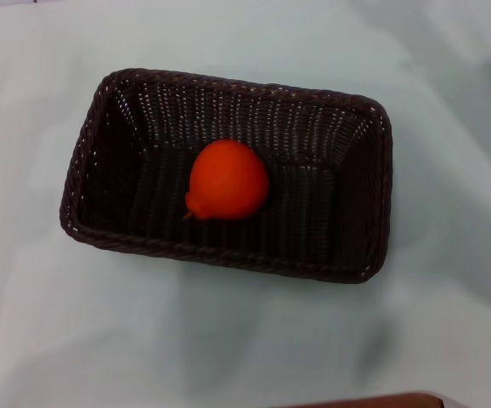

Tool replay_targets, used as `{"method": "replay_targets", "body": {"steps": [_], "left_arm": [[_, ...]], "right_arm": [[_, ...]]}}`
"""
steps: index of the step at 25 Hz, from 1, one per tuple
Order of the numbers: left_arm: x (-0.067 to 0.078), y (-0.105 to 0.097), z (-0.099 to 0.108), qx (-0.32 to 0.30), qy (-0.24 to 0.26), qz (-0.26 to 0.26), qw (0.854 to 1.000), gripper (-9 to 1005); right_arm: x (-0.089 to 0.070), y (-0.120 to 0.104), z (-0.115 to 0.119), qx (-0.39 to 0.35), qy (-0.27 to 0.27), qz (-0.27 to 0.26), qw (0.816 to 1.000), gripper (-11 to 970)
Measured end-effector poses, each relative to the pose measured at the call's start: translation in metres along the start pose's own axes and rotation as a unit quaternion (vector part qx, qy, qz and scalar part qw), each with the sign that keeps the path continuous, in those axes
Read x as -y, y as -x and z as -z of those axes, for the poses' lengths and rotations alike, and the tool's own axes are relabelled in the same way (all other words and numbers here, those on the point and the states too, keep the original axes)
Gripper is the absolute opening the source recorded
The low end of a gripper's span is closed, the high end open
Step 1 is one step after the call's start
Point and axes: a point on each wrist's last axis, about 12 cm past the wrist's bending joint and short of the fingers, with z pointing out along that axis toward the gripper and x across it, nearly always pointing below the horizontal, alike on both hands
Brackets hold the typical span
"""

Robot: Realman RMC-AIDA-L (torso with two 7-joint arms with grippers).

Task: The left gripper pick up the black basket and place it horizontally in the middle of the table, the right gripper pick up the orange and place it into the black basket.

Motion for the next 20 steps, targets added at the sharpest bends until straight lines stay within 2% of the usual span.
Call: {"method": "replay_targets", "body": {"steps": [5, 9, 12, 15, 20], "left_arm": [[0.004, -0.011, 0.010, 0.015, 0.047, -0.020, 0.999, 902], [0.005, -0.012, 0.015, 0.026, 0.066, -0.031, 0.997, 902], [0.002, -0.012, 0.017, 0.020, 0.073, -0.037, 0.996, 902], [-0.001, -0.014, 0.018, 0.009, 0.085, -0.042, 0.995, 902], [-0.002, -0.017, 0.016, 0.000, 0.092, -0.037, 0.995, 902]], "right_arm": [[-0.005, 0.007, 0.019, -0.064, 0.116, 0.072, 0.989, 930], [-0.005, 0.013, 0.029, -0.085, 0.193, 0.095, 0.973, 930], [-0.004, 0.019, 0.035, -0.074, 0.222, 0.099, 0.967, 930], [-0.012, 0.027, 0.040, -0.036, 0.251, 0.088, 0.963, 930], [-0.014, 0.026, 0.039, -0.043, 0.246, 0.048, 0.967, 930]]}}
